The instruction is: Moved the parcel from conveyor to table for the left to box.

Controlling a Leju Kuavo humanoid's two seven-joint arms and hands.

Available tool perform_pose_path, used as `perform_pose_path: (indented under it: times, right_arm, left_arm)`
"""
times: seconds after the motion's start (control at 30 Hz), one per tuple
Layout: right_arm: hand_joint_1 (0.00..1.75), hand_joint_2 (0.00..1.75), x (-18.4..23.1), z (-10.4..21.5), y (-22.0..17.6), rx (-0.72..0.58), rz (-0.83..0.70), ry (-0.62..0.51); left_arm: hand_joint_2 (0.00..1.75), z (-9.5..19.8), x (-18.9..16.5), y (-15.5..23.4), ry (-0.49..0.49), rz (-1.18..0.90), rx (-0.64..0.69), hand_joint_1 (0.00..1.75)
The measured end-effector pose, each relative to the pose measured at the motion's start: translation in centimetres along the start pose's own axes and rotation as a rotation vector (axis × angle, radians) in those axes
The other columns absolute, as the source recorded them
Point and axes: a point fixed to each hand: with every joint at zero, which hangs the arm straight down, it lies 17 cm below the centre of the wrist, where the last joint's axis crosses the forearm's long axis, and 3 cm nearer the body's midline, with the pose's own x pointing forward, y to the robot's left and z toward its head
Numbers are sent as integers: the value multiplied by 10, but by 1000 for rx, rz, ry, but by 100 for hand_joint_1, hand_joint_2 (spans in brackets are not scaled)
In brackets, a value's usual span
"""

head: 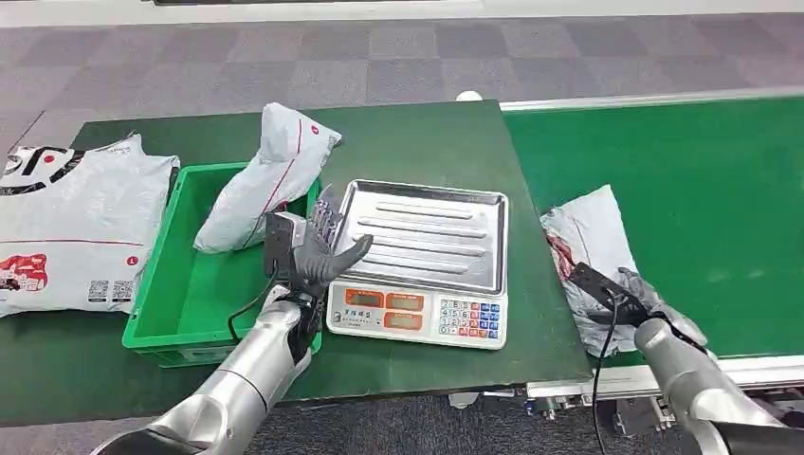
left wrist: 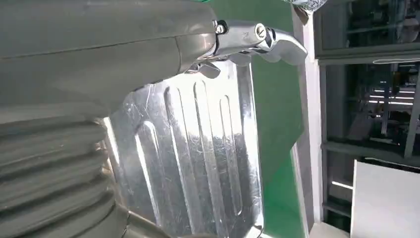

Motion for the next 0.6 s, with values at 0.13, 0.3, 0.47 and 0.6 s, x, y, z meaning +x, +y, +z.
perform_pose_path:
  times: [0.13,0.3,0.47,0.6]
  right_arm:
    - [0,175,1,0,3,29,16,-2]
    - [0,175,9,1,8,76,61,-34]
    - [0,175,18,4,15,130,94,-69]
    - [175,175,27,5,23,153,84,-90]
  left_arm:
    - [175,0,0,0,0,1,-1,0]
    - [175,0,0,1,-2,0,-1,0]
    - [175,0,1,3,-7,1,1,0]
    - [175,1,2,3,-11,5,-1,0]
